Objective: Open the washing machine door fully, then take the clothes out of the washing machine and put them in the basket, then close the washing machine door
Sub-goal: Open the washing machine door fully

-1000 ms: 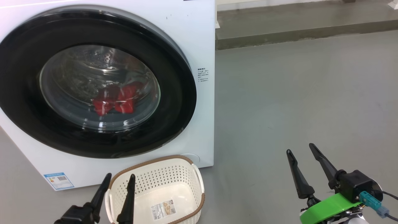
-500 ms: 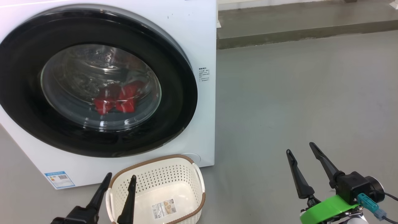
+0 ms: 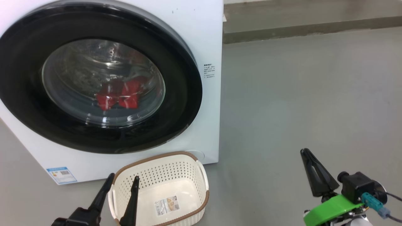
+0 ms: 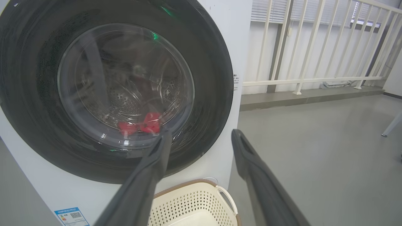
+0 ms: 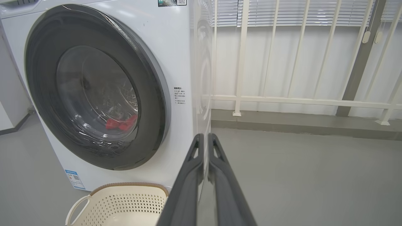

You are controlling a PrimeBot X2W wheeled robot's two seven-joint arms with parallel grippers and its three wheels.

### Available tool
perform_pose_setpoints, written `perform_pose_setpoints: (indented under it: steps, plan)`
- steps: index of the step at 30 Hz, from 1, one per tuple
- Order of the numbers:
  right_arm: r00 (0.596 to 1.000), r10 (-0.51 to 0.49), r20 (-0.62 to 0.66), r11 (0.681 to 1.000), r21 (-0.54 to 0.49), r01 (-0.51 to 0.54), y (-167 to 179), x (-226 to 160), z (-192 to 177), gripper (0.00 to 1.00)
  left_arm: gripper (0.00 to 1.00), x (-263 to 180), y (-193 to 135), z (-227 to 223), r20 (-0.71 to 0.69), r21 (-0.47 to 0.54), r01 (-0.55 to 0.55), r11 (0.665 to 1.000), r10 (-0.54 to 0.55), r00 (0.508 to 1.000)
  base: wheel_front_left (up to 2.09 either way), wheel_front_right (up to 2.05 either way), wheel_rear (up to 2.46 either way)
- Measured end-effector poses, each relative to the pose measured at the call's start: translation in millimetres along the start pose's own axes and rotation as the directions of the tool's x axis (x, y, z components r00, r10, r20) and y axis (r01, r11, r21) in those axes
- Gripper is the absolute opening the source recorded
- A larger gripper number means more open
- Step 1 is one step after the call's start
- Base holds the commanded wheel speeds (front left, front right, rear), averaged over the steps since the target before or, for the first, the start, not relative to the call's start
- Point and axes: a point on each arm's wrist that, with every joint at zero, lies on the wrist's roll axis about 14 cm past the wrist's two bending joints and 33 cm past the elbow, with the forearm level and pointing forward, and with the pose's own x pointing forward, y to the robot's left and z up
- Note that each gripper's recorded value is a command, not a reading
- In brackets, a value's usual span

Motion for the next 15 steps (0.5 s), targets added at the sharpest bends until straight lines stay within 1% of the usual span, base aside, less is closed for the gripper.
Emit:
perform_pose_setpoints:
  steps: [6,12,15]
  plan:
    - [1.0,0.008,-0.008,0.999,0.033,-0.007,2,14,-3,0.0,1.0,-1,11,-5,-0.013,-0.005,-0.036,0.999,0.036,0.999,0.0,0.0,0.0]
    - [0.999,0.021,-0.04,0.99,0.138,-0.015,9,32,-16,0.0,1.0,-4,32,-10,-0.028,-0.001,-0.101,0.995,0.101,0.994,0.0,0.0,0.0]
    - [0.997,0.05,-0.06,0.987,0.154,-0.04,14,44,-21,0.0,1.0,-3,36,-10,-0.028,0.013,-0.112,0.994,0.112,0.993,0.0,0.0,0.0]
